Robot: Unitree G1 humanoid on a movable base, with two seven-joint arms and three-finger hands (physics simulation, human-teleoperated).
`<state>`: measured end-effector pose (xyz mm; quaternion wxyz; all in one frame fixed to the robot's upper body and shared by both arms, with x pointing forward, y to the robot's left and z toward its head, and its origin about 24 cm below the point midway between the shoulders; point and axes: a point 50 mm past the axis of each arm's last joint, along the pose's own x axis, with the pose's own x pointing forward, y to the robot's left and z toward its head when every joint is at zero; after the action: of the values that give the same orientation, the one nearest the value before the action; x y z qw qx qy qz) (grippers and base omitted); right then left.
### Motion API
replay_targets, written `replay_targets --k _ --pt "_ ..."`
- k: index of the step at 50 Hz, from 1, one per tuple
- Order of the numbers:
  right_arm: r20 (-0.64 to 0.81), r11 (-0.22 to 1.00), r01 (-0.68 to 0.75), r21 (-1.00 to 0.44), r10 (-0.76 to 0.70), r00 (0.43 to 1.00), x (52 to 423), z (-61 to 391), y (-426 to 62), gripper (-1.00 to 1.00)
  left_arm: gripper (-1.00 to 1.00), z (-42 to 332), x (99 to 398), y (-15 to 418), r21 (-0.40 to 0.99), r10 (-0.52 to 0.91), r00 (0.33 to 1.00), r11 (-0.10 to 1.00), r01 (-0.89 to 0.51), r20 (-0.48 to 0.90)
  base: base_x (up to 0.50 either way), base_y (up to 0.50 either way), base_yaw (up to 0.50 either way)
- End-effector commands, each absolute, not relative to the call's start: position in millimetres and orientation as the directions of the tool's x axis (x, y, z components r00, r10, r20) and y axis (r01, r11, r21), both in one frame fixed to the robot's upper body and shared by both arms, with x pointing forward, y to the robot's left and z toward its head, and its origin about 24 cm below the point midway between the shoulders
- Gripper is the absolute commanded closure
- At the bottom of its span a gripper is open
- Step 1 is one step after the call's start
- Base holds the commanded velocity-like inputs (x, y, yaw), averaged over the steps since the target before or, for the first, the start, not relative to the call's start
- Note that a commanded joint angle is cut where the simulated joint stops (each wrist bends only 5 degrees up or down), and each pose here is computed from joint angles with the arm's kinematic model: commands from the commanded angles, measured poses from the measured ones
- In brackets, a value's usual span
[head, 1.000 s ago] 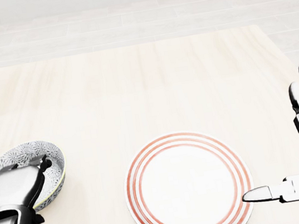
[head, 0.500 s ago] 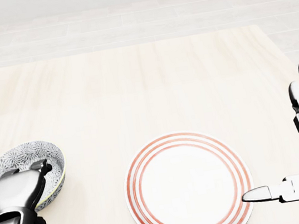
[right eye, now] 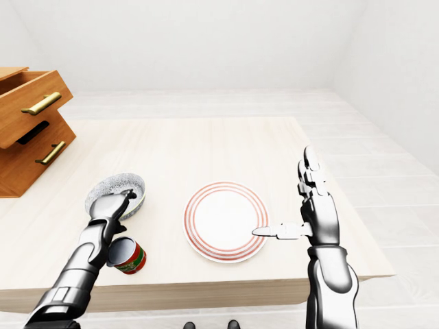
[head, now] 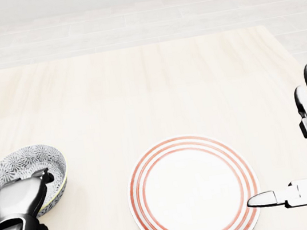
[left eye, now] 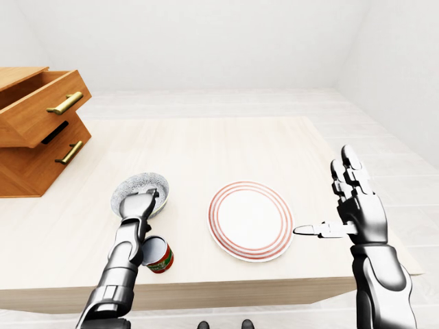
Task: Put the bowl on the plate.
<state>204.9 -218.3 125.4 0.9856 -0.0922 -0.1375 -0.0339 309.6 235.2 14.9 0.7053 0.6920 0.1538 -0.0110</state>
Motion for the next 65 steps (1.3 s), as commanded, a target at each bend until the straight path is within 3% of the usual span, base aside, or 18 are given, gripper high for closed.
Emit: replay_targets --k 1,6,8,9,10,11,12,15,32,65 --pt "0.274 0.981 0.092 -0.171 -0.042 0.961 205 125 -218 -1.00 -0.25 9 311 238 0.970 0.210 0.947 0.050 0.237 -0.242 0.00 0.00 0.00" --pt "0.273 0.981 0.092 -0.170 -0.042 0.961 206 124 -218 -1.00 -0.24 9 311 239 0.970 0.210 0.947 0.054 0.236 -0.242 0.00 0.00 0.00" --pt "0.278 0.981 0.092 -0.171 -0.041 0.960 205 125 -218 -1.00 -0.07 9 311 240 0.970 0.210 0.947 0.052 0.237 -0.243 0.00 0.00 0.00" --pt "0.278 0.981 0.091 -0.172 -0.041 0.960 205 125 -218 -1.00 0.18 9 311 240 0.970 0.210 0.947 0.053 0.237 -0.243 0.00 0.00 0.00" --pt "0.278 0.981 0.091 -0.172 -0.041 0.960 205 125 -218 -1.00 0.18 9 311 240 0.970 0.210 0.947 0.053 0.237 -0.243 0.00 0.00 0.00" --pt "0.278 0.981 0.092 -0.172 -0.041 0.960 205 126 -218 -1.00 0.70 9 310 240 0.970 0.210 0.947 0.054 0.238 -0.244 0.00 0.00 0.00" --pt "0.278 0.981 0.091 -0.172 -0.041 0.960 205 126 -218 -1.00 0.85 9 310 240 0.970 0.210 0.947 0.054 0.238 -0.244 0.00 0.00 0.00" --pt "0.279 0.981 0.091 -0.172 -0.041 0.960 205 126 -218 -1.00 1.00 10 310 240 0.970 0.208 0.947 0.053 0.237 -0.243 0.00 0.00 0.00" --pt "0.287 0.981 0.090 -0.174 -0.037 0.957 204 128 -217 -1.00 1.00 20 308 241 0.978 0.200 0.958 0.011 0.208 -0.206 0.00 0.00 0.00" --pt "0.360 0.974 0.115 -0.197 -0.037 0.932 192 146 -222 -1.00 1.00 118 312 212 0.999 0.104 0.994 0.037 -0.038 0.034 0.00 0.00 0.00"
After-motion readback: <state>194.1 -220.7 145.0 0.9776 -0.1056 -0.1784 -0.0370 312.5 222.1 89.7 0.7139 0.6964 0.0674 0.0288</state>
